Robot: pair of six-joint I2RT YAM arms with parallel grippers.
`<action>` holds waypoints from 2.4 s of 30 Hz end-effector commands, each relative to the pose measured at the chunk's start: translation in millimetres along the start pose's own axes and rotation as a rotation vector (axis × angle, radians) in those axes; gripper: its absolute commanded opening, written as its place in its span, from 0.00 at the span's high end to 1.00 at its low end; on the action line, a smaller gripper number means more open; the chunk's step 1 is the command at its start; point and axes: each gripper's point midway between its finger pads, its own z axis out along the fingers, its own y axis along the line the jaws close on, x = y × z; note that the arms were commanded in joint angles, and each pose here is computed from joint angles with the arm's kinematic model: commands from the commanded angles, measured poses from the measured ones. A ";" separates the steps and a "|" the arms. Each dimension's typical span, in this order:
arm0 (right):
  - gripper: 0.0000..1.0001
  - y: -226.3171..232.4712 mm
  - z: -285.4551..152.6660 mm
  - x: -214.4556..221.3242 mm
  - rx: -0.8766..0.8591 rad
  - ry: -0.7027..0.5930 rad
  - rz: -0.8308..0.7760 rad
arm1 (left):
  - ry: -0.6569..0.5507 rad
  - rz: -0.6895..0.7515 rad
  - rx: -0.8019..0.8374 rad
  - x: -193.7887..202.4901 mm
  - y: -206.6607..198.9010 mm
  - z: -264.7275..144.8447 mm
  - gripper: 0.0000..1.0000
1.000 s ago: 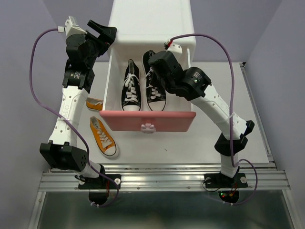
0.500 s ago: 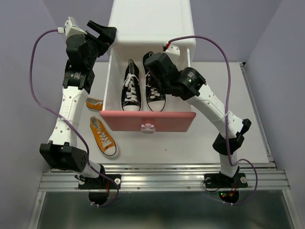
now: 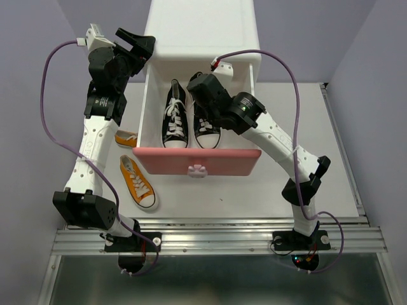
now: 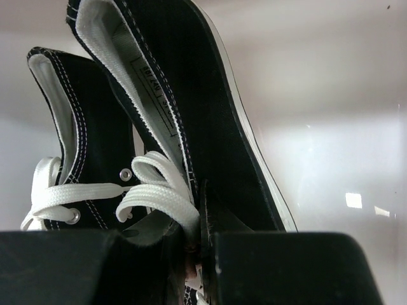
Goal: Place and organize the shoes in the shoe cabinet
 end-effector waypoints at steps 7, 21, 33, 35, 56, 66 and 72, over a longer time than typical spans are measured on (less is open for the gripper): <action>0.89 3.8 17.9 22.4 0.013 0.026 -0.064 | 0.289 0.109 -0.429 86.8 140.2 -11.4 0.05; 0.66 7.1 24.0 44.3 -0.016 0.093 -0.110 | 0.264 0.111 -0.453 84.1 146.2 -10.1 0.05; 0.31 23.6 -5.6 -19.4 -0.124 -0.074 -0.050 | 0.270 0.111 -0.450 84.7 145.1 -11.7 0.05; 0.21 21.4 -11.0 -27.5 -0.127 -0.099 -0.036 | 0.273 0.112 -0.446 85.0 144.3 -11.5 0.05; 0.00 39.8 -81.4 -87.8 -0.414 -0.236 -0.019 | 0.295 0.135 -0.449 80.9 138.4 -12.4 0.05; 0.00 49.3 -131.5 -113.7 -0.607 -0.299 -0.080 | 0.303 0.139 -0.455 82.1 139.8 -16.3 0.05; 0.00 77.2 -174.2 -105.9 -0.866 -0.235 -0.151 | 0.309 0.150 -0.456 82.0 139.9 -19.9 0.05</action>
